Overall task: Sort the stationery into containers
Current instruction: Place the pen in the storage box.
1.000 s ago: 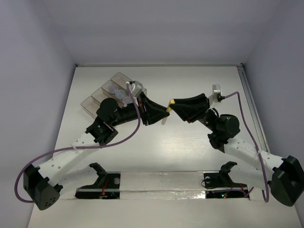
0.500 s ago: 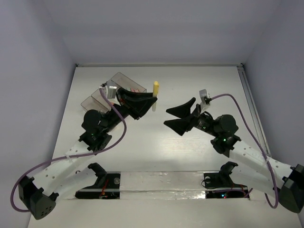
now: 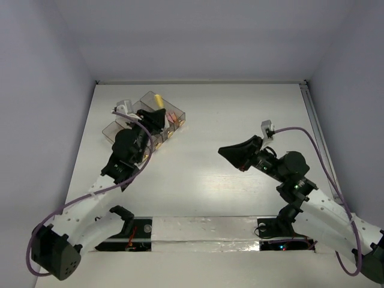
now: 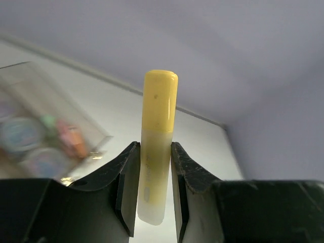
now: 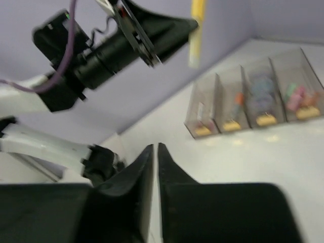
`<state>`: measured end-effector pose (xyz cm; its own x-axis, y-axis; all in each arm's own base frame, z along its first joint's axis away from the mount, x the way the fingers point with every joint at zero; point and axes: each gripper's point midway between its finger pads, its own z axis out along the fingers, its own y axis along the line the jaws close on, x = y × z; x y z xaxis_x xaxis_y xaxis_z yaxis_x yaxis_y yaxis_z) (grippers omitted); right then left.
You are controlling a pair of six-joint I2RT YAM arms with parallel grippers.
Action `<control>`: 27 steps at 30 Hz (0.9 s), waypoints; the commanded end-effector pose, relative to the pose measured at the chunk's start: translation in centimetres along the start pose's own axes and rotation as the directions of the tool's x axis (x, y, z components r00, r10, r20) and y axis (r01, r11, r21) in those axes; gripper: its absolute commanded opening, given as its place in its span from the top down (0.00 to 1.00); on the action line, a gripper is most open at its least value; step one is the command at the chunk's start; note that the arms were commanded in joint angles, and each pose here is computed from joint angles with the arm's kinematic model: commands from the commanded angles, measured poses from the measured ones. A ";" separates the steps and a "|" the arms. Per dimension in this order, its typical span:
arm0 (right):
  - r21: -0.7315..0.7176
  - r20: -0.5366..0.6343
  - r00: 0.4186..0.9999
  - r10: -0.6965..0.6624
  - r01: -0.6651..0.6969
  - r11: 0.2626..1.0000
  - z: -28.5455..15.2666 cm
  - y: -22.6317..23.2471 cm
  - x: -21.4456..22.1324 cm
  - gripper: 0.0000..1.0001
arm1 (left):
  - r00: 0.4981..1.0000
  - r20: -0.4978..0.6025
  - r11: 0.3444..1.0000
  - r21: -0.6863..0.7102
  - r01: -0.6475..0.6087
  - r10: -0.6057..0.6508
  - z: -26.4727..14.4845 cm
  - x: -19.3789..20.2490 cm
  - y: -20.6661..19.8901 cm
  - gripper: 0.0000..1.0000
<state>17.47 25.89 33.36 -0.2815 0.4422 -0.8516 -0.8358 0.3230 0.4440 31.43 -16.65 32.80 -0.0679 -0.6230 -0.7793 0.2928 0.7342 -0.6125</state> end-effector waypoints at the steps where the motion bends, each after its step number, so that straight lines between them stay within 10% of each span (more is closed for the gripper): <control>1: 0.151 -0.082 0.997 0.007 0.005 0.989 -1.1 -3.1 2.6 0.92 | 0.996 0.072 0.958 -0.278 0.065 -0.047 0.7 -0.3 8.3 1.00; 13: 0.240 -0.171 0.985 -0.001 0.043 0.970 -2.6 -5.4 5.2 0.88 | 0.998 0.048 0.805 -0.591 0.053 -0.030 2.6 1.3 20.9 1.00; 27: 0.249 -0.183 0.982 -0.039 0.085 0.965 -3.0 -5.7 5.2 0.88 | 0.999 -0.027 0.713 -0.701 0.008 -0.038 4.1 4.9 25.5 1.00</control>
<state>19.22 24.05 24.92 -0.3665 0.2659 -0.8916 -0.7016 0.5504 0.4525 41.08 -2.53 11.63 -0.1818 -0.6277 -0.7569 -0.4654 0.7330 -0.4961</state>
